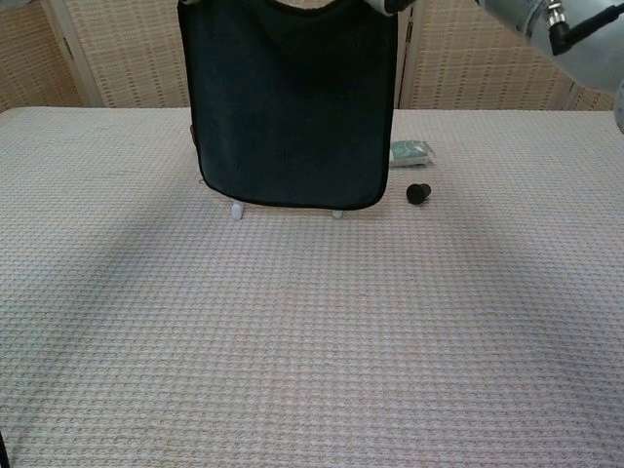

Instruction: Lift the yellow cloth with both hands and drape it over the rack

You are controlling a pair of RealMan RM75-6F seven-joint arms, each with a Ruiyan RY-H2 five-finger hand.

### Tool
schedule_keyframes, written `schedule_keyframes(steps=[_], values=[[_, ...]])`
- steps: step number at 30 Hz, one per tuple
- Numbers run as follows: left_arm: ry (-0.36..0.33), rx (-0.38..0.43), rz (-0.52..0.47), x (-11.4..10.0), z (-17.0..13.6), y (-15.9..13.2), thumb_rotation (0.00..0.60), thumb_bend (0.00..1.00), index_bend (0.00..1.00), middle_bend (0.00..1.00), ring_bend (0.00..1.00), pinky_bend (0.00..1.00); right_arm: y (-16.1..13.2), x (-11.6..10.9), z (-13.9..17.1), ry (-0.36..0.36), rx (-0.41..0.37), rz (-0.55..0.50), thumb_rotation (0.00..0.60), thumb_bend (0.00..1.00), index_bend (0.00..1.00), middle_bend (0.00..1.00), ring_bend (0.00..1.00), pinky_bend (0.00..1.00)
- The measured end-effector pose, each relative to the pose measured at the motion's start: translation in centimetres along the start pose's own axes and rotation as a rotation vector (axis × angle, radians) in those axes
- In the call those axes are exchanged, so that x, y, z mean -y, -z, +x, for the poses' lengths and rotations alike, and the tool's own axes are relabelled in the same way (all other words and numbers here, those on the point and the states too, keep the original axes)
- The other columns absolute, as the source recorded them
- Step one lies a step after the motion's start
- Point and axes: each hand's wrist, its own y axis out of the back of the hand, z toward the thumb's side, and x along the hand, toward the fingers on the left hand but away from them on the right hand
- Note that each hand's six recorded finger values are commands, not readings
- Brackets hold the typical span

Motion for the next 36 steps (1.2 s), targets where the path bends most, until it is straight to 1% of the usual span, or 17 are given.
schedule_keyframes(steps=[9, 19, 22, 26, 32, 34, 35, 36], values=[[0.041, -0.004, -0.091, 0.3, 0.2, -1.3, 0.600, 0.47, 0.62, 1.00, 0.86, 0.95, 1.3, 0.6, -0.6, -0.013, 0.022, 0.023, 0.600, 0.50, 0.68, 0.94, 1.00, 1.00], [0.056, -0.085, -0.039, 1.0, 1.3, 0.5, 0.600, 0.47, 0.61, 1.00, 0.85, 0.95, 1.5, 2.0, -1.4, -0.035, 0.033, 0.063, 0.600, 0.49, 0.67, 0.92, 1.00, 1.00], [0.062, -0.102, -0.026, 1.3, 1.4, 0.9, 0.600, 0.47, 0.59, 1.00, 0.85, 0.95, 1.4, 2.5, -1.7, -0.043, 0.035, 0.072, 0.600, 0.46, 0.59, 0.92, 1.00, 1.00], [0.083, -0.117, -0.014, 1.8, 1.5, 1.2, 0.600, 0.47, 0.55, 1.00, 0.84, 0.94, 1.4, 3.2, -1.8, -0.062, 0.040, 0.085, 0.600, 0.42, 0.43, 0.91, 1.00, 1.00], [0.108, -0.135, 0.038, 2.6, 1.7, 1.6, 0.600, 0.47, 0.50, 1.00, 0.82, 0.93, 1.9, 3.9, -1.9, -0.100, 0.069, 0.104, 0.600, 0.37, 0.24, 0.90, 1.00, 1.00], [0.112, -0.148, 0.048, 2.8, 1.8, 1.7, 0.600, 0.47, 0.44, 1.00, 0.79, 0.92, 2.0, 3.9, -2.0, -0.103, 0.087, 0.110, 0.600, 0.33, 0.18, 0.89, 1.00, 1.00], [0.115, -0.154, 0.052, 2.9, 1.9, 1.8, 0.600, 0.43, 0.35, 0.97, 0.75, 0.92, 2.1, 3.9, -2.1, -0.104, 0.094, 0.109, 0.600, 0.30, 0.13, 0.89, 1.00, 1.00], [0.119, -0.164, 0.056, 3.0, 2.0, 1.9, 0.600, 0.39, 0.26, 0.92, 0.70, 0.91, 2.2, 3.9, -2.1, -0.105, 0.101, 0.111, 0.600, 0.27, 0.11, 0.88, 1.00, 1.00]])
